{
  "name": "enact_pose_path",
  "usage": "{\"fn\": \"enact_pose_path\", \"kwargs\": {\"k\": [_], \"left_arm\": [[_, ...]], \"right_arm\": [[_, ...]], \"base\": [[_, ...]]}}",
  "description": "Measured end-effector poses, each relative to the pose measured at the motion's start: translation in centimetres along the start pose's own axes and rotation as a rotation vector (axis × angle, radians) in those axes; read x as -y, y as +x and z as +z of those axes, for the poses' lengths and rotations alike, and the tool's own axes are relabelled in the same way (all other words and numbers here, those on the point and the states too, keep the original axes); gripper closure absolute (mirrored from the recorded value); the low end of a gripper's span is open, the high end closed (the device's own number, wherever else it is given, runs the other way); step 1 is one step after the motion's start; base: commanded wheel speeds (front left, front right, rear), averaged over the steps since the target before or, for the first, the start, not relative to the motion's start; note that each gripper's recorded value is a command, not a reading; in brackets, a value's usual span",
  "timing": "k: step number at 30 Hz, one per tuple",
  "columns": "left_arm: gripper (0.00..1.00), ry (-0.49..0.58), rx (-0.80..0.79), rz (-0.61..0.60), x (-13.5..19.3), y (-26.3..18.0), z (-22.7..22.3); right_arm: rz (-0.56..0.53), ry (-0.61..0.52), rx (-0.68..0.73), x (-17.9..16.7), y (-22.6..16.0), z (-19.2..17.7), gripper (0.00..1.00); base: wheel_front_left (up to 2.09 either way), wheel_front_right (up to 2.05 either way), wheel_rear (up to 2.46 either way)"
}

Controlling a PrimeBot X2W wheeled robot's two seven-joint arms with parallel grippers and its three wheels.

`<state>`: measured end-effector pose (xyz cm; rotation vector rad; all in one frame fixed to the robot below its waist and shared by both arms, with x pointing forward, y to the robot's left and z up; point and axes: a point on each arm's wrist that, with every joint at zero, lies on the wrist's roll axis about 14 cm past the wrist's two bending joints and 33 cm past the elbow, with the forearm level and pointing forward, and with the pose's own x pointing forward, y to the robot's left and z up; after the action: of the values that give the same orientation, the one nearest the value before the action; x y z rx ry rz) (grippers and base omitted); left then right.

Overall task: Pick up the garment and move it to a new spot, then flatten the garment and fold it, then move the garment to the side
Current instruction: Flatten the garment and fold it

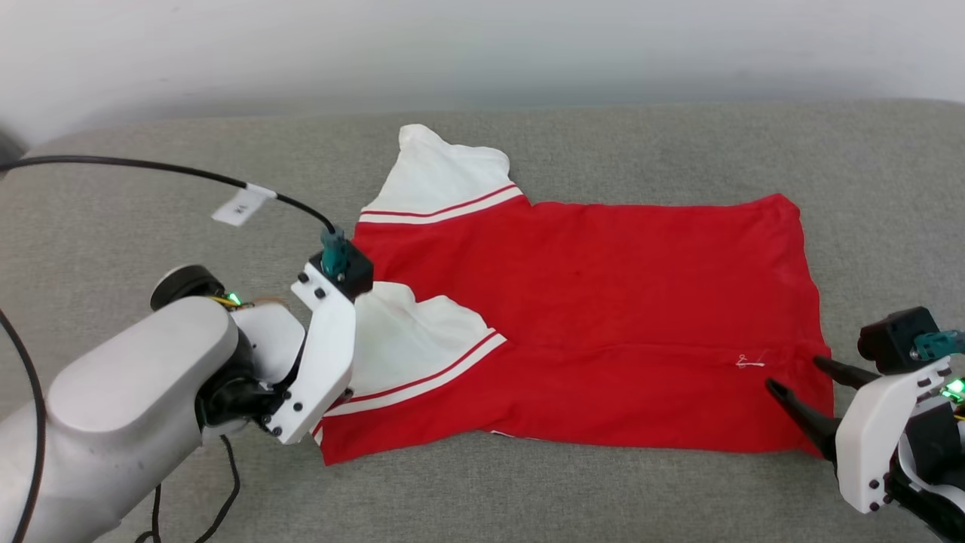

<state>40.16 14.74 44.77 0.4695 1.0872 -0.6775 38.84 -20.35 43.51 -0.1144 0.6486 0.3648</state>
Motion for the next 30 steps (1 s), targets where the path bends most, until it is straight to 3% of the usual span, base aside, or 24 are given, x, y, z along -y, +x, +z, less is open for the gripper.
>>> {"fn": "enact_pose_path", "kwargs": {"k": [9,16,17,18,25,30], "left_arm": [[0.0,0.014,-0.217,-0.068,0.9,4.0,-3.6],[0.0,-0.011,-0.262,-0.106,1.0,6.2,-4.7],[0.62,-0.014,-0.264,-0.111,1.1,6.2,-4.8],[1.0,-0.013,-0.259,-0.113,1.1,6.2,-4.7],[1.0,-0.002,-0.211,-0.137,2.5,5.0,-4.6],[1.0,0.009,-0.164,-0.124,2.5,3.5,-4.4]], "right_arm": [[0.0,0.017,-0.032,0.2,0.6,-0.7,0.0],[-0.012,0.038,-0.058,0.8,0.9,-1.7,0.0],[-0.014,0.039,-0.055,0.9,0.8,-1.6,0.0],[-0.016,0.039,-0.051,1.1,0.8,-1.4,0.0],[-0.045,-0.037,-0.037,2.8,-0.7,1.3,0.0],[-0.036,-0.124,-0.167,3.5,-2.3,1.7,0.0]], "base": [[0.0,0.0,0.0],[0.0,0.0,0.0],[0.0,0.0,0.0],[0.0,0.0,0.0],[0.0,0.0,0.0],[0.0,0.0,0.0]]}}
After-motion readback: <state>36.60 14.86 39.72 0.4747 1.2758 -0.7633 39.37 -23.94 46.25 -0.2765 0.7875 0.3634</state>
